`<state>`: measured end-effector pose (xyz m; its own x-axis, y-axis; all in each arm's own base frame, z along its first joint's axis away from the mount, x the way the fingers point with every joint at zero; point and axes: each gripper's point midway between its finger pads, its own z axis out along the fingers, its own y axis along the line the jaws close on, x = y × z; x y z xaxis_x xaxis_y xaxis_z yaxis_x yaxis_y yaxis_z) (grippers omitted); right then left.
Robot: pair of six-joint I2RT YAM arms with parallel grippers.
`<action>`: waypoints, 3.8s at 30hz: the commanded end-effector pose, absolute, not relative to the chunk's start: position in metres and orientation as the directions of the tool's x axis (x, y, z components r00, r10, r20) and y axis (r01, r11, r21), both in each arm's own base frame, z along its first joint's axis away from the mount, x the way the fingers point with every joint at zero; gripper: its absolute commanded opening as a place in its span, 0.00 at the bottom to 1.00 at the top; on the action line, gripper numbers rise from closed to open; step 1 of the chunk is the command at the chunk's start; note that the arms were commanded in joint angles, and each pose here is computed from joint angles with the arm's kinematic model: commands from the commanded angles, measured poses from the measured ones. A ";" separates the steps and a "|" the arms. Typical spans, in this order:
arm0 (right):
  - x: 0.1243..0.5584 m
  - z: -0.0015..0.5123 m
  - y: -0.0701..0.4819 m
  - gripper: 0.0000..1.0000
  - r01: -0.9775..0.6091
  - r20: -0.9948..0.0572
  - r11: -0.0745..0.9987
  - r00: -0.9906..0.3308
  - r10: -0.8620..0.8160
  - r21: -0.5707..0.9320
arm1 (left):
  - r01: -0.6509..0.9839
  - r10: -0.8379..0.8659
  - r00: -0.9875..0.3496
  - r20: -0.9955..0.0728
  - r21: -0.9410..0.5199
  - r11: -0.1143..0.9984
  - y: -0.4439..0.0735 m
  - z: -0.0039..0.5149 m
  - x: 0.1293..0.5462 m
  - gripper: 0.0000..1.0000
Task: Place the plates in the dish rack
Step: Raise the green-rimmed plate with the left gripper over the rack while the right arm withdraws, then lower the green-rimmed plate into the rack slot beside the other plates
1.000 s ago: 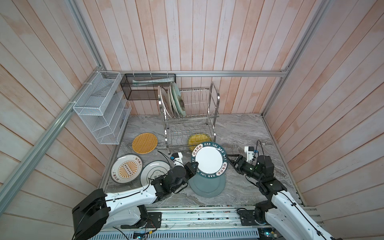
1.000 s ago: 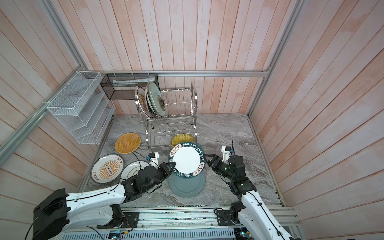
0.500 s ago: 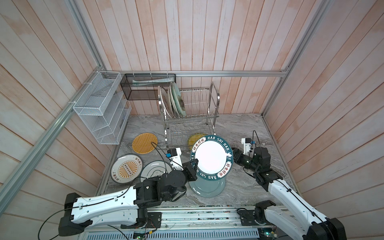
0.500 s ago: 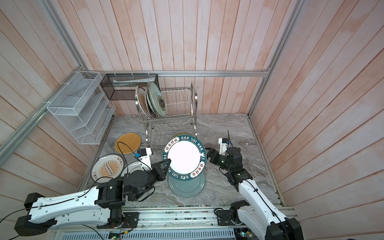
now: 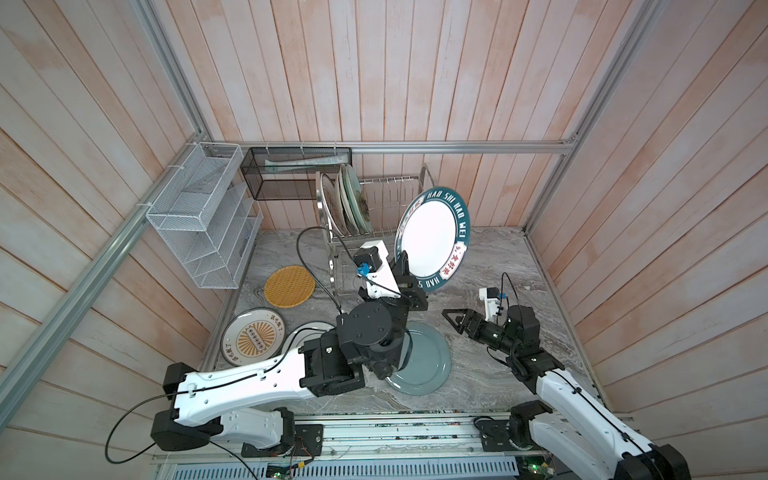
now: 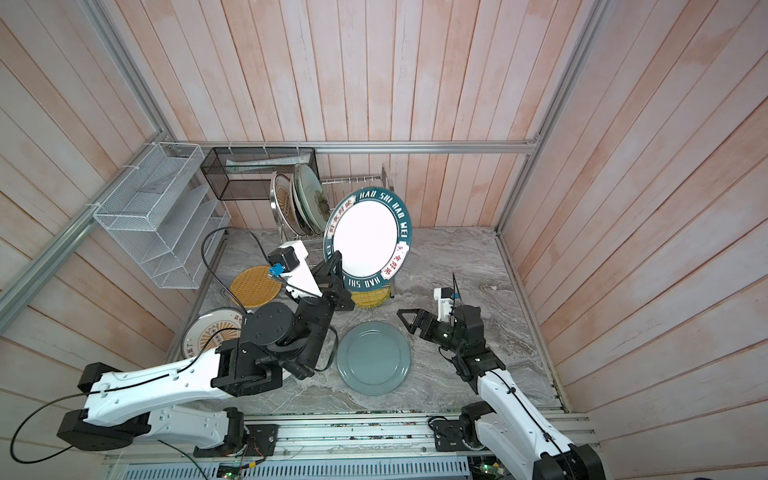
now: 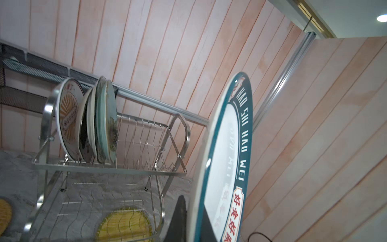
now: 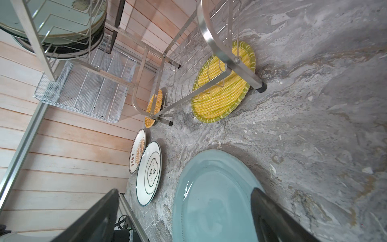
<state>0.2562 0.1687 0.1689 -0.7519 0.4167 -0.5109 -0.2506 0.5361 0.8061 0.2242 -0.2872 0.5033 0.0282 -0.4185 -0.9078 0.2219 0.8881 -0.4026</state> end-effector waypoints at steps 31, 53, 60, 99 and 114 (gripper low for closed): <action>0.221 0.172 0.176 0.98 -0.337 -0.548 0.514 -0.765 0.340 0.789 | -0.455 0.169 0.008 -0.986 0.146 0.878 -0.231 0.536 0.430 0.00; 0.222 0.165 0.180 0.98 -0.323 -0.531 0.513 -0.779 0.334 0.795 | -0.423 0.212 -0.138 -0.968 0.251 0.871 -0.227 0.468 0.485 0.00; 0.223 0.161 0.179 0.98 -0.310 -0.524 0.519 -0.782 0.337 0.797 | -0.433 0.188 -0.155 -0.970 0.238 0.869 -0.223 0.456 0.488 0.00; 0.220 0.151 0.178 0.98 -0.293 -0.510 0.526 -0.793 0.334 0.799 | -0.315 0.117 -0.134 -0.984 0.155 0.937 -0.262 0.452 0.474 0.14; 0.220 0.151 0.177 0.98 -0.295 -0.514 0.529 -0.791 0.332 0.796 | -0.283 0.043 -0.186 -0.982 0.095 0.954 -0.258 0.433 0.471 0.19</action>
